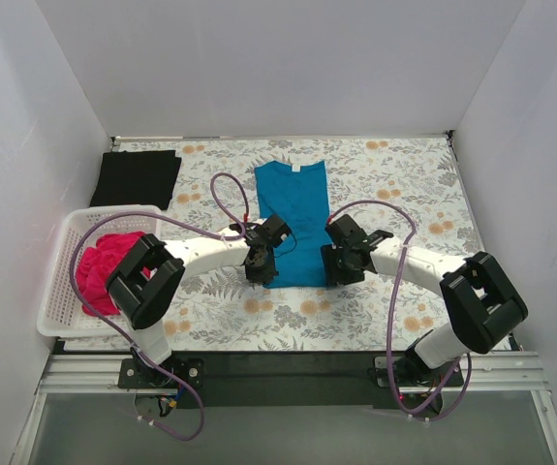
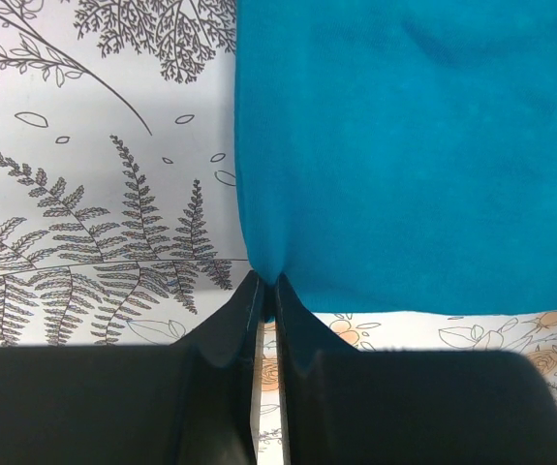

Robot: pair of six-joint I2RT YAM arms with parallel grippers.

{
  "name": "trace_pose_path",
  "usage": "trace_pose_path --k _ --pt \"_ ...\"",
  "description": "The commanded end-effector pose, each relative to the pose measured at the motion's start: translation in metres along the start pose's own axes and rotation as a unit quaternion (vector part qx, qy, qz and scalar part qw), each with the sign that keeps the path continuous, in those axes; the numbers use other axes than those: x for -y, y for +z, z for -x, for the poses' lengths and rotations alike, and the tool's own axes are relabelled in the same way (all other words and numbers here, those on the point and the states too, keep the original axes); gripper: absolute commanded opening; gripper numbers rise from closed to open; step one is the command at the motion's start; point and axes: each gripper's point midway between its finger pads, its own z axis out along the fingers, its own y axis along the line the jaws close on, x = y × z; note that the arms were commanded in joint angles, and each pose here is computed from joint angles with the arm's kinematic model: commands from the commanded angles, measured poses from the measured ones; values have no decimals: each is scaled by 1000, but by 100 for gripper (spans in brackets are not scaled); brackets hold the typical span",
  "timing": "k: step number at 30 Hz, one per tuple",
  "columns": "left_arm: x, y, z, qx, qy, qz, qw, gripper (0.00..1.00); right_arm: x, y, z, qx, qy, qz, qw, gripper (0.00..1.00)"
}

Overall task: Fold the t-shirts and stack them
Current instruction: Fold the tshirt

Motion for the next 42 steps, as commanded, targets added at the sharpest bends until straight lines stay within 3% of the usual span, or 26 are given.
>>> trace_pose_path --k 1,6,15,18,23,26,31,38,42 --pt "-18 6 -26 -38 8 26 999 0 -2 0 8 9 9 -17 1000 55" --pt "-15 3 -29 -44 5 18 999 0 13 14 -18 -45 9 -56 997 52" --pt "-16 -3 -35 -53 -6 5 999 0 16 34 -50 -119 12 -65 991 39" --pt "-15 -2 -36 -55 -6 3 998 0 17 40 -57 -138 12 -67 988 29" --pt "-14 -3 -36 -55 -5 2 998 0 14 38 -52 -135 5 -64 989 1" --pt "-16 -12 -38 -62 -8 1 998 0 12 22 -52 -137 -5 -56 989 1" --pt "-25 -51 -67 -95 1 -15 995 0 5 -25 -98 -212 -29 -24 977 1" --pt "-34 -107 -158 -177 45 -11 983 0 -6 -85 -158 -261 -39 6 965 1" --pt "-33 -136 -180 -199 10 -44 979 0 -16 -109 -150 -248 -37 22 968 1"
